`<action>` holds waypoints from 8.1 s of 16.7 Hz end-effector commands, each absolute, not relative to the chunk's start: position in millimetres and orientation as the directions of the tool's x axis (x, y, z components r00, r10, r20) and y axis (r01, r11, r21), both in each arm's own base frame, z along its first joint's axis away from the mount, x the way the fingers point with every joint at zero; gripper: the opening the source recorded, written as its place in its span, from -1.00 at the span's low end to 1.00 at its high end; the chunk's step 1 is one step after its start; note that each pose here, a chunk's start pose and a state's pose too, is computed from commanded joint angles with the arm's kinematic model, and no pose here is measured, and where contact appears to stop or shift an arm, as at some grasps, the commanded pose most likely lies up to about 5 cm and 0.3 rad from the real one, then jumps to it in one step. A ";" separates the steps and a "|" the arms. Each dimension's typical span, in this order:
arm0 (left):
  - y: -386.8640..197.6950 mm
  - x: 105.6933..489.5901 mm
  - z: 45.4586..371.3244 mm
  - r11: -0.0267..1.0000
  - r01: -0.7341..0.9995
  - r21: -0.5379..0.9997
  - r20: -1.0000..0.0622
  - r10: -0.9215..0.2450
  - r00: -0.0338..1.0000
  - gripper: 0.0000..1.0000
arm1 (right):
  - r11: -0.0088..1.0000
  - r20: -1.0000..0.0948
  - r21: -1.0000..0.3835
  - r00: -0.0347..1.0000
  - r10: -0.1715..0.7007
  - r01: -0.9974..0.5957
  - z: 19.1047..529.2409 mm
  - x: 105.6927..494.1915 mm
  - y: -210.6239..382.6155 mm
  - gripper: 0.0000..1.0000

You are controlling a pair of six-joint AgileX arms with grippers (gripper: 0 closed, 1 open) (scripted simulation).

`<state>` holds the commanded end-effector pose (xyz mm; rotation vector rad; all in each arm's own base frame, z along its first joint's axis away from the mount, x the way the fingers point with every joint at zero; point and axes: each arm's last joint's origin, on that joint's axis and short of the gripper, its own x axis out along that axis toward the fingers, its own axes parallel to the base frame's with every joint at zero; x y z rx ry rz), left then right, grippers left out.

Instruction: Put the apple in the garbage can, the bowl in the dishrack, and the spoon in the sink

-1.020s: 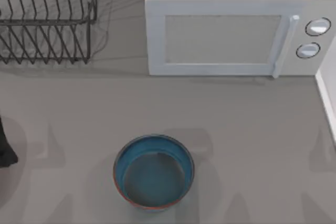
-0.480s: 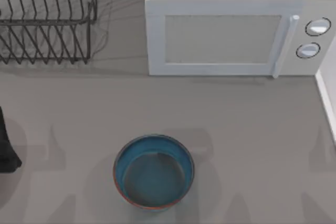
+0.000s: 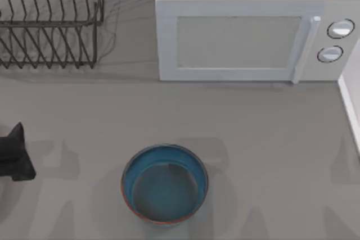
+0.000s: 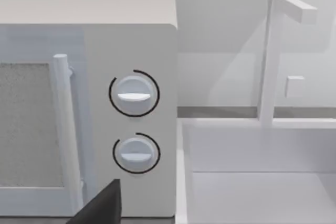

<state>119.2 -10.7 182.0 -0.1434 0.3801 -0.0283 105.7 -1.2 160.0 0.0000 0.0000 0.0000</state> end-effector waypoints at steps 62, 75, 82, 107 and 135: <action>-312.8 243.9 128.0 0.998 -0.055 0.000 -1.000 0.000 0.000 -1.00 | 1.000 0.000 0.000 1.000 0.000 0.000 160.0 105.7 -1.2 1.00; -315.1 245.2 198.2 0.998 -0.056 0.013 -1.000 0.013 -0.013 -1.00 | 1.000 0.000 0.000 1.000 0.000 0.000 160.0 105.7 -1.2 1.00; -312.3 244.7 227.0 0.998 -0.055 0.001 -1.000 0.001 -0.001 -1.00 | 1.000 0.000 0.000 1.000 0.000 0.000 160.0 105.7 -1.2 1.00; 29.2 181.3 418.0 1.000 0.020 0.000 0.000 -0.020 1.000 -1.00 | 1.000 0.000 0.000 1.000 0.000 0.000 160.0 105.7 -1.2 1.00; 25.2 381.3 218.0 1.000 0.020 0.000 0.000 -0.020 1.000 -0.85 | 1.000 0.000 0.000 1.000 0.000 0.000 160.0 105.7 -1.2 1.00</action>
